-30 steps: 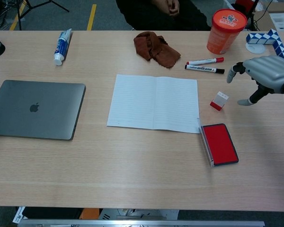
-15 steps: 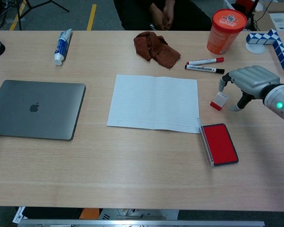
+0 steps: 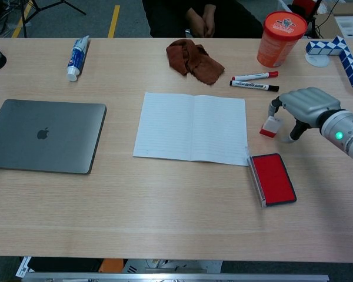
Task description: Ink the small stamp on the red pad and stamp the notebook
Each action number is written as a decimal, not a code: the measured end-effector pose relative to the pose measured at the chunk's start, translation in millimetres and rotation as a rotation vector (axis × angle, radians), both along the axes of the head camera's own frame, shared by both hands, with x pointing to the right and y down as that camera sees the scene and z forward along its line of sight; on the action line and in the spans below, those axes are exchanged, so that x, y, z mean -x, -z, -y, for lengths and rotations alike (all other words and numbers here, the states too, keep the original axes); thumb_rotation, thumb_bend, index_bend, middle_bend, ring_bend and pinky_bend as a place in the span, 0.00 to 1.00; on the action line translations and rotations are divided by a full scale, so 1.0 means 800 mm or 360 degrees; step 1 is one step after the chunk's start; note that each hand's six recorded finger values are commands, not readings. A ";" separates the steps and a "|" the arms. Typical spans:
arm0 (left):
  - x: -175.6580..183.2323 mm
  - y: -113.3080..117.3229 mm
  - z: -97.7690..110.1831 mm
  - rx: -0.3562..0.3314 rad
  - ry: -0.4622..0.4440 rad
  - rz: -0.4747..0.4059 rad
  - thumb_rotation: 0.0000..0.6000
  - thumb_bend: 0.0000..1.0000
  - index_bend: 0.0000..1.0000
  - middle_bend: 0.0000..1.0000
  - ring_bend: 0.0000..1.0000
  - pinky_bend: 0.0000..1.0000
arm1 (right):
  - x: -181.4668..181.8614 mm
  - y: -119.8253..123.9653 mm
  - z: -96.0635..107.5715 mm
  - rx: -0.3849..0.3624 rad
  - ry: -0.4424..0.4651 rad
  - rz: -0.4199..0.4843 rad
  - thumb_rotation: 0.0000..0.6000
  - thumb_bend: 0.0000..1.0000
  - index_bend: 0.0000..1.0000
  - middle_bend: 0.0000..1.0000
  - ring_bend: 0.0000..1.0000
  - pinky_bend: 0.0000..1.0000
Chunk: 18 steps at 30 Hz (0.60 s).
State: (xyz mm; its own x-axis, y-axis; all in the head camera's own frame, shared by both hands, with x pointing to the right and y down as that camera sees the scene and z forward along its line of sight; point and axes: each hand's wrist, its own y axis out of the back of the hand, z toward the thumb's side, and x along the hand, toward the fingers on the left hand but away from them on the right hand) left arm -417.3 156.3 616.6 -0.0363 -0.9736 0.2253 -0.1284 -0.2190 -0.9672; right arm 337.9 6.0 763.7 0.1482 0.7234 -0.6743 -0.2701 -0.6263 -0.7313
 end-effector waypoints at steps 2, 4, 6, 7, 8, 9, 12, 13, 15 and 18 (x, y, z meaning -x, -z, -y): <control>0.001 0.000 0.000 0.0000 0.0006 0.0002 1.00 0.29 0.02 0.00 0.00 0.02 | 0.002 0.000 -0.003 0.0010 0.0003 0.0005 1.00 0.13 0.38 0.30 0.25 0.37; 0.002 -0.001 0.000 0.0001 0.0010 0.0004 1.00 0.29 0.02 0.00 0.00 0.02 | 0.002 0.000 -0.004 0.0013 0.0004 0.0009 1.00 0.13 0.38 0.30 0.25 0.37; 0.002 -0.001 0.000 0.0002 0.0010 0.0002 1.00 0.29 0.02 0.00 0.00 0.02 | 0.001 0.000 -0.005 0.0013 0.0006 0.0007 1.00 0.13 0.38 0.30 0.25 0.37; 0.002 -0.002 0.000 0.0003 0.0009 0.0003 1.00 0.29 0.02 0.00 0.00 0.02 | 0.000 -0.001 -0.005 0.0012 0.0005 0.0005 1.00 0.13 0.38 0.30 0.25 0.37; 0.002 -0.002 0.000 0.0005 0.0008 0.0004 1.00 0.29 0.02 0.00 0.00 0.02 | -0.001 -0.001 -0.004 0.0008 0.0001 0.0002 1.00 0.15 0.38 0.30 0.25 0.37; 0.002 -0.002 0.000 0.0005 0.0008 0.0005 1.00 0.29 0.02 0.00 0.00 0.02 | -0.002 -0.001 -0.003 0.0004 -0.0003 0.0000 1.00 0.16 0.39 0.30 0.25 0.37; 0.003 -0.002 0.000 0.0004 0.0011 0.0006 1.00 0.29 0.02 0.00 0.00 0.02 | -0.005 -0.002 0.002 -0.0008 -0.0031 0.0002 1.00 0.19 0.41 0.30 0.25 0.37; 0.003 -0.002 0.000 0.0004 0.0012 0.0006 1.00 0.29 0.02 0.00 0.00 0.02 | -0.006 -0.002 0.004 -0.0011 -0.0036 0.0002 1.00 0.20 0.41 0.30 0.25 0.37; 0.004 -0.002 0.000 0.0002 0.0014 0.0006 1.00 0.29 0.02 0.00 0.00 0.02 | -0.006 -0.003 0.007 -0.0019 -0.0041 0.0000 1.00 0.20 0.42 0.30 0.25 0.37; 0.005 -0.002 0.000 0.0002 0.0017 0.0007 1.00 0.29 0.02 0.00 0.00 0.02 | -0.002 -0.004 0.010 -0.0026 -0.0042 0.0009 1.00 0.25 0.44 0.30 0.25 0.37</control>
State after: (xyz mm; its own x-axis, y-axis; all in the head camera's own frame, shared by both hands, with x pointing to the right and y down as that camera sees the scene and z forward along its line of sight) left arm -421.1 156.6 618.0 -0.0477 -0.9729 0.2265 -0.1263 -0.2190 -0.9675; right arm 339.7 -1.9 767.2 0.1326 0.7379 -0.6618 -0.2498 -0.6212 -0.7428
